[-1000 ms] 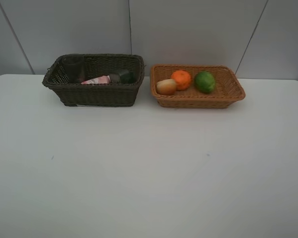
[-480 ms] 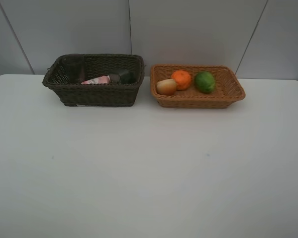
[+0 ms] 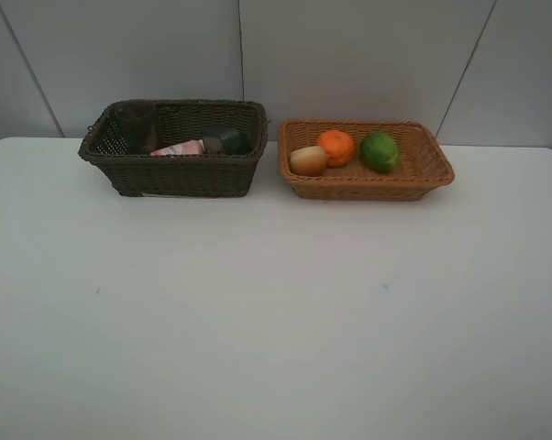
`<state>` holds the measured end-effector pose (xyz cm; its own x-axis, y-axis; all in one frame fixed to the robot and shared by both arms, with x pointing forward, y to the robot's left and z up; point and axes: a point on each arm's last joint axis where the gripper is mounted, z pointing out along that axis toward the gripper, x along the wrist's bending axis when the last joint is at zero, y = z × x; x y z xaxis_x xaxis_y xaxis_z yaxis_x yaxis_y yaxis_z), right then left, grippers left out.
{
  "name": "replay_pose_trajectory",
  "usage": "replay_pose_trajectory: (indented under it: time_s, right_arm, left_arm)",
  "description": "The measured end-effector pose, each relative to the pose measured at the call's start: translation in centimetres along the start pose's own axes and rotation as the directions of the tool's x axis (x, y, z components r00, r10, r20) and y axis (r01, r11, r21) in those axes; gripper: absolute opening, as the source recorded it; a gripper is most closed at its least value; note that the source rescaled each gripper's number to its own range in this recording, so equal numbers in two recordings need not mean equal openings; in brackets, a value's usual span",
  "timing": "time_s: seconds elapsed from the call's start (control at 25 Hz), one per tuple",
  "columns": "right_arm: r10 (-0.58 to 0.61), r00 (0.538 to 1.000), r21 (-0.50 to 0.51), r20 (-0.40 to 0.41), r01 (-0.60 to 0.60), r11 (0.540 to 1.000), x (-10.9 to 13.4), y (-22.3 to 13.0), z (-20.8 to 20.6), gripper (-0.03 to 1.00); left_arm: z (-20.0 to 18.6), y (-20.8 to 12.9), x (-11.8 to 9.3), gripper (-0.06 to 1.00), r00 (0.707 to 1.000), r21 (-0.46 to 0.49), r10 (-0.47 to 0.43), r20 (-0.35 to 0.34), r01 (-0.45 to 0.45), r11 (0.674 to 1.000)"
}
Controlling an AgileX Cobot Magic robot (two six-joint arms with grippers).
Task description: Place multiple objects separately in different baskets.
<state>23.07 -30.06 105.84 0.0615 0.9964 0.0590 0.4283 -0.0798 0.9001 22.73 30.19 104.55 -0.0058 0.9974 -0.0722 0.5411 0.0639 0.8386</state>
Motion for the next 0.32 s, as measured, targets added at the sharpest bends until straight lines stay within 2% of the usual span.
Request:
replay_pose_trajectory:
  time_s: [0.32]
  right_arm:
    - [0.000, 1.000, 0.000, 0.000, 0.000, 1.000, 0.00, 0.00, 0.00, 0.96]
  left_arm:
    - [0.00, 0.00, 0.00, 1.00, 1.000, 0.000, 0.000, 0.000, 0.000, 1.000]
